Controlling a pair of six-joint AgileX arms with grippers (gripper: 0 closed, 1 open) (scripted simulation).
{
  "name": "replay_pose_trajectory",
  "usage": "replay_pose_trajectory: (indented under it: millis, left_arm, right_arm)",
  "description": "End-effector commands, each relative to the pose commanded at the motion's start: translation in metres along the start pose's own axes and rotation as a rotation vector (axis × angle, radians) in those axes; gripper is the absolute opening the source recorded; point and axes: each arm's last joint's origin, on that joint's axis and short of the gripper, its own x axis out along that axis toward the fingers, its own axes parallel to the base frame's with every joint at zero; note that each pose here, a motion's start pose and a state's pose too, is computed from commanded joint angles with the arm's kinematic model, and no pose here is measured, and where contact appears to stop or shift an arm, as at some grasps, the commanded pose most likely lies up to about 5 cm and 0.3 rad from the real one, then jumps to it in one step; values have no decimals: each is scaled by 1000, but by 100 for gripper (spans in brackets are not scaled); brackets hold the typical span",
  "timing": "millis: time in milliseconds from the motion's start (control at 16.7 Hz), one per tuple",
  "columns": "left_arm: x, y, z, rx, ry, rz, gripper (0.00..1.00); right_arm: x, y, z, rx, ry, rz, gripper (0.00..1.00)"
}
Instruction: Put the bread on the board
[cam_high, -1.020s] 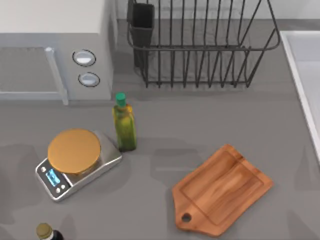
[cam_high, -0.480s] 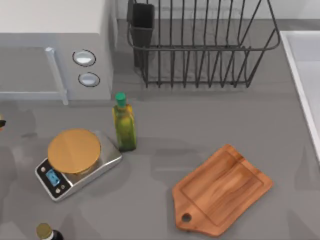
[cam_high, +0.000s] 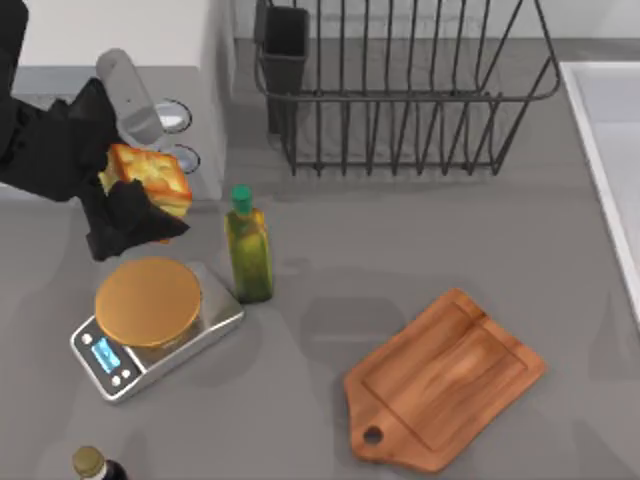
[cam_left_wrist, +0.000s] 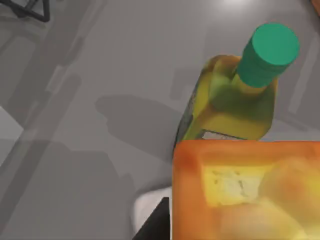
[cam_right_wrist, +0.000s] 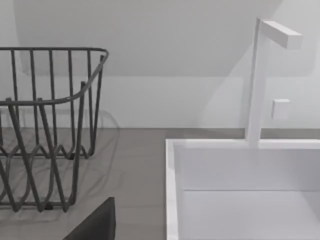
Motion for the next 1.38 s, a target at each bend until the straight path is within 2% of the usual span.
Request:
replay_pose_trajectory:
  millis: [180, 360, 480, 660, 840, 1020, 1260, 1380]
  left_arm:
    - [24, -39, 60, -73, 10, 140, 0]
    - [52, -86, 109, -206, -72, 281, 0]
    - [74, -121, 134, -320, -156, 362, 0]
    - [113, -176, 154, -502, -280, 471, 0]
    - [160, -229, 150, -647, -380, 598, 0]
    - [207, -274, 121, -706, -455, 752, 0]
    - [254, -311, 66, -653, -528, 945, 0]
    - [268, -319, 43, -608, -547, 1006, 0]
  right_arm:
    - [0, 0, 0, 0, 0, 0, 100]
    - [0, 0, 0, 0, 0, 0, 100]
    - [0, 0, 0, 0, 0, 0, 100]
    - [0, 0, 0, 0, 0, 0, 100]
    - [0, 0, 0, 0, 0, 0, 100]
    - [0, 0, 0, 0, 0, 0, 100]
    - [0, 0, 0, 0, 0, 0, 100]
    - [0, 0, 0, 0, 0, 0, 100]
